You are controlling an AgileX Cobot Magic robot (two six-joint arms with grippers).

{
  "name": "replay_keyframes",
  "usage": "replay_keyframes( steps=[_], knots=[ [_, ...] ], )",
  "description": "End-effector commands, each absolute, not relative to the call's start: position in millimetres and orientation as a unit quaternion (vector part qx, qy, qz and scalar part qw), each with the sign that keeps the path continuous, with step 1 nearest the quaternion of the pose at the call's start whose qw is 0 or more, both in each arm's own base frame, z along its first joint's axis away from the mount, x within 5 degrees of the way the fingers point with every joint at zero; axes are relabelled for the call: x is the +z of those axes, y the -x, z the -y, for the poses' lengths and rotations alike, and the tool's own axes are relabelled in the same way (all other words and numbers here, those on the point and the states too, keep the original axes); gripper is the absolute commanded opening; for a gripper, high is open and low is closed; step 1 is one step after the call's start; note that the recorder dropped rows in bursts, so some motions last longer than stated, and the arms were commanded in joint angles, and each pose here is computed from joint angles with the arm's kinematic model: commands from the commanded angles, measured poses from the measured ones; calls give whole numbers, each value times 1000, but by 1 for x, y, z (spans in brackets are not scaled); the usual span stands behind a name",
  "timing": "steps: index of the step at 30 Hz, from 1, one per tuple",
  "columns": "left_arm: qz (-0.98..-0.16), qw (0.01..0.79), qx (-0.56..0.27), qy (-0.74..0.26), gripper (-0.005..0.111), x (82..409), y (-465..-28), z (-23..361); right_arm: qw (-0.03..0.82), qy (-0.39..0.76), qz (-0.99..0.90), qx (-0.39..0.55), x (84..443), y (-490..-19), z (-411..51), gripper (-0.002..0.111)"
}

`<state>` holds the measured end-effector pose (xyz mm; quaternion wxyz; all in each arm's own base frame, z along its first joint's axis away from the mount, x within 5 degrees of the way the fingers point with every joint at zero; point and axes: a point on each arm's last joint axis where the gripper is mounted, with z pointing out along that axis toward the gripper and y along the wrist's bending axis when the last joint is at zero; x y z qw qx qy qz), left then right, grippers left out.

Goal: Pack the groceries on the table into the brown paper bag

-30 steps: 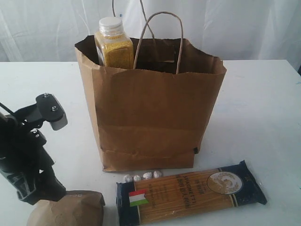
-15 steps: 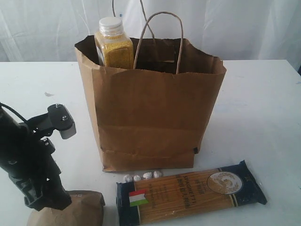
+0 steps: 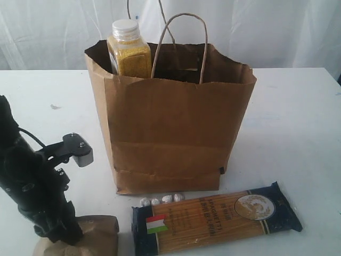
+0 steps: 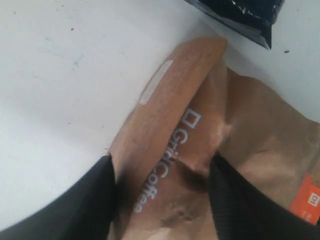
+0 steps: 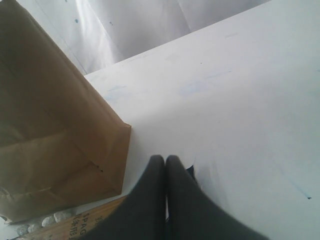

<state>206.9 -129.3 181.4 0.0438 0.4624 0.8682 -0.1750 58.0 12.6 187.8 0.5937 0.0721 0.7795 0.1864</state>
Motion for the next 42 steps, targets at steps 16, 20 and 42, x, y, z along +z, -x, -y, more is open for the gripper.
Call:
replay_keyframes(
  steps=[16,20,42],
  knots=[
    [-930,70,-18,-360,0,167,-227,107,599,-72,-777,181,187,-58,-12,0],
    [-930,86,77,-348,0,169,-236,92,599,-72,-777,181,187,-58,-12,0],
    [-949,219,99,-205,0,230,-229,62,598,-73,-777,182,187,-58,-12,0]
  ],
)
